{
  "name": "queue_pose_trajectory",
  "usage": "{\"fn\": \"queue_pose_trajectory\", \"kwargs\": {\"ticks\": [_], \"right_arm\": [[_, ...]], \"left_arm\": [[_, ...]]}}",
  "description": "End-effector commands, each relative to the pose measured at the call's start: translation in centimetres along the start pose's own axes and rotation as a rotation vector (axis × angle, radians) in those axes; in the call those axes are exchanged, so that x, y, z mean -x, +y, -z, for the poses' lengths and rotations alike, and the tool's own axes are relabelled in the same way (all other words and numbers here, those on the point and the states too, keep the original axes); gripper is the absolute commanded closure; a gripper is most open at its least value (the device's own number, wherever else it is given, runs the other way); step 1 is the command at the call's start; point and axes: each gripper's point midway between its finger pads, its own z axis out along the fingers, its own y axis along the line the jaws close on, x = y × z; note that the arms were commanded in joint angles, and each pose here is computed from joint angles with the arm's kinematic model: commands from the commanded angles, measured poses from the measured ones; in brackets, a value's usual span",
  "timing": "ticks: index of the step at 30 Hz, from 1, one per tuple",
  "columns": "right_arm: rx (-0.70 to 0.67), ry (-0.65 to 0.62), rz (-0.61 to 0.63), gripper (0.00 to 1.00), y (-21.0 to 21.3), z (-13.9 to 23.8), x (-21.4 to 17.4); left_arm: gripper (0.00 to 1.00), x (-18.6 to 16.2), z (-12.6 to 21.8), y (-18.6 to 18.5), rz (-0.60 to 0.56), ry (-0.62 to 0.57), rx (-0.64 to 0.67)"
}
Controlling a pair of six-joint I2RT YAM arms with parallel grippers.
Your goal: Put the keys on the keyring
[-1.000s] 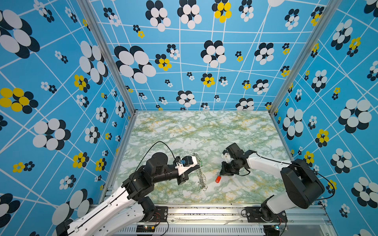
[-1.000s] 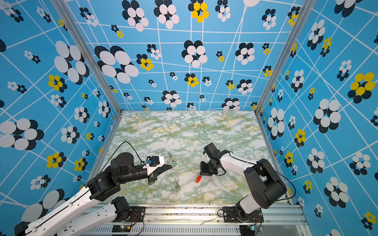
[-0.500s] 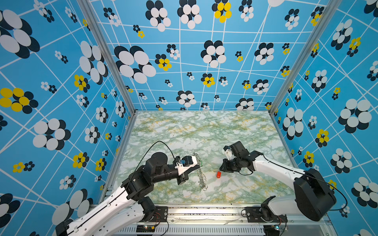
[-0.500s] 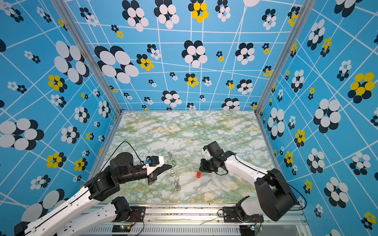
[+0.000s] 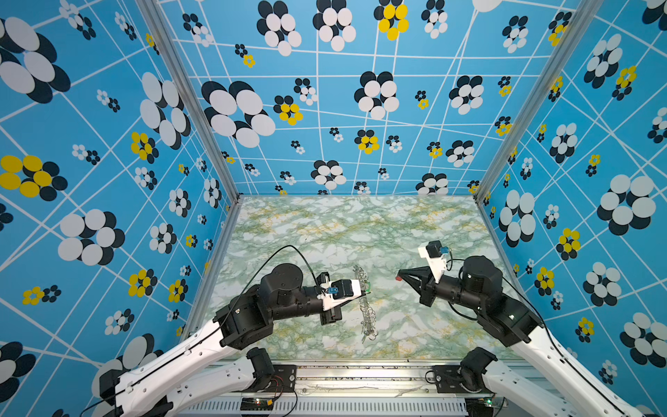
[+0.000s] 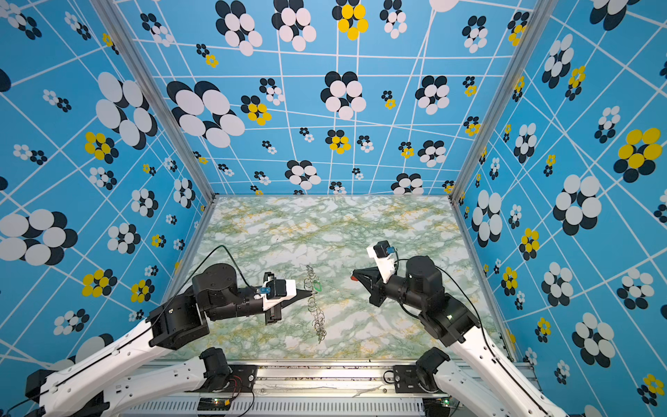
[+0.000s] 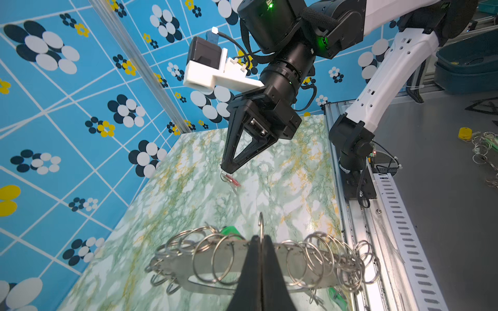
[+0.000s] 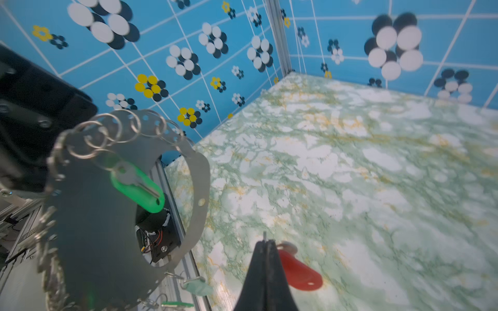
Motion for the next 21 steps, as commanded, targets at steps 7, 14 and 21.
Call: {"fn": "queue_pose_trajectory", "kwargs": {"ticks": [7,14,21], "right_arm": [[0.214,-0.163,0.297,1.00,6.6,4.7,7.0],[0.279,-0.197,0.406,1.00,8.9,6.8,9.0],[0.322,-0.198,0.436,1.00,9.8,7.6,8.6]], "left_arm": [[1.00,6.4,-0.3,-0.4,-0.168,-0.061,-0.038],[1.00,6.4,-1.9,-0.6,-0.201,-0.045,-0.063],[1.00,6.4,-2.7,-0.8,-0.196,-0.045,-0.080]]}}
